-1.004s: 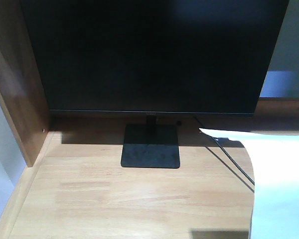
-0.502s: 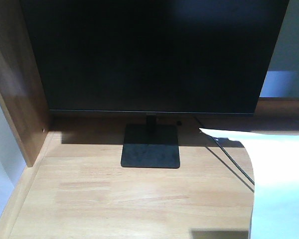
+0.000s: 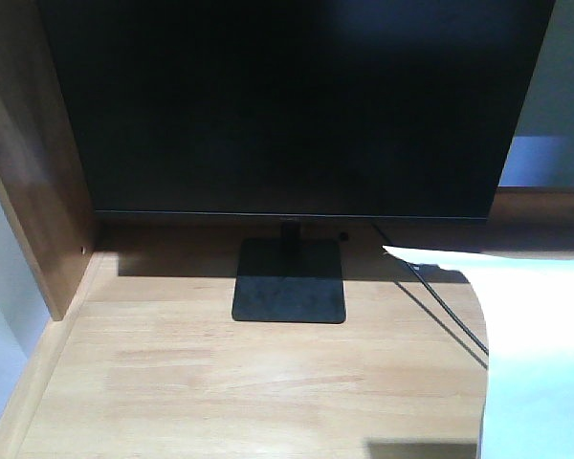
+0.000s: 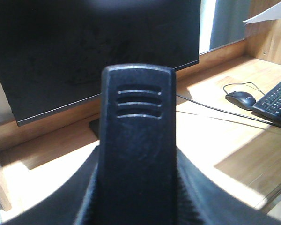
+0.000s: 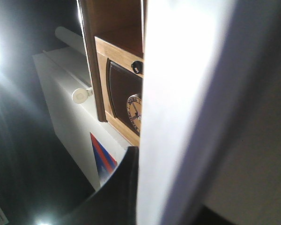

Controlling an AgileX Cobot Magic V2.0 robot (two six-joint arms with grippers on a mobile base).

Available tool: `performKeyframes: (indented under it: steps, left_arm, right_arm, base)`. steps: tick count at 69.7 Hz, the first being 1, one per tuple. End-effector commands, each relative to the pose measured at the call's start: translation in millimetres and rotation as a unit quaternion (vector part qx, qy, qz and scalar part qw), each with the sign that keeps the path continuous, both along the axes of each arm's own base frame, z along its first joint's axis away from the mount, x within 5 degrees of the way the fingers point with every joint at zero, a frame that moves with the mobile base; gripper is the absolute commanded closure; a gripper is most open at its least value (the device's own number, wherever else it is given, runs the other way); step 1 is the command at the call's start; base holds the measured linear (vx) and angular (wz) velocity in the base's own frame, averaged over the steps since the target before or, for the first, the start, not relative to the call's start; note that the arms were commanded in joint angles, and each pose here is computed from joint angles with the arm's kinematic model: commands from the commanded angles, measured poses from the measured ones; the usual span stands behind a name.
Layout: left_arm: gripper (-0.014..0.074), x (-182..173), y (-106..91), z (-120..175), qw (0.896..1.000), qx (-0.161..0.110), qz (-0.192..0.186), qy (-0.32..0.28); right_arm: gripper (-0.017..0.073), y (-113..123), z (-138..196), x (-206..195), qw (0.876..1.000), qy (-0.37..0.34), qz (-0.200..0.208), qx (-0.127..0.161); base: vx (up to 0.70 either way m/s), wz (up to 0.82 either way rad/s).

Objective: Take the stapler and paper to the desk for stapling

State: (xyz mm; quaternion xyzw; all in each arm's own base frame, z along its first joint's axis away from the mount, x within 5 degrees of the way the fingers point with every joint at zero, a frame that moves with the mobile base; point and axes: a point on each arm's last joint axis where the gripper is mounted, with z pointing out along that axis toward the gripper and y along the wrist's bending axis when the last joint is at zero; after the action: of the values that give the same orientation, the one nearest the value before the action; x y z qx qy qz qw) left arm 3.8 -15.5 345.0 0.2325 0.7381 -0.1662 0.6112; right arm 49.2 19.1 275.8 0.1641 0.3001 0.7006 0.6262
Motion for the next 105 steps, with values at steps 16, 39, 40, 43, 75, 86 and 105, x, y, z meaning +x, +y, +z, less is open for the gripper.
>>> performKeyframes:
  steps: [16,39,40,43,75,86,105]
  left_arm:
    - [0.06,39,-14.3,27,0.998,-0.043,0.021,-0.05]
    - [0.06,120,-49.4,15,0.999,-0.011,0.031,0.001]
    - [0.06,123,-51.2,13,1.0,-0.007,0.029,0.005]
    - [0.06,132,-56.3,8,1.0,0.009,0.022,0.016]
    - [0.06,193,-89.4,-55,0.97,0.206,-0.116,0.053]
    - [0.06,207,-85.6,-80,0.952,0.233,-0.175,0.09]
    - [0.06,228,-81.1,-112,0.931,0.231,-0.26,0.109]
  right_arm:
    - [0.0564,0,12,-8,0.998,-0.067,0.002,0.002]
    - [0.0564,0,12,-8,0.998,-0.067,0.002,0.002]
    - [0.0564,0,12,-8,0.998,-0.067,0.002,0.002]
    - [0.0564,0,12,-8,0.998,-0.067,0.002,0.002]
    - [0.0564,0,12,-8,0.998,-0.067,0.002,0.002]
    - [0.0564,0,12,-8,0.998,-0.067,0.002,0.002]
    - [0.0564,0,12,-8,0.998,-0.067,0.002,0.002]
  base:
    - [0.0,0.0]
    - [0.0,0.0]
    - [0.0,0.0]
    - [0.0,0.0]
    - [0.0,0.0]
    - [0.0,0.0]
    - [0.0,0.0]
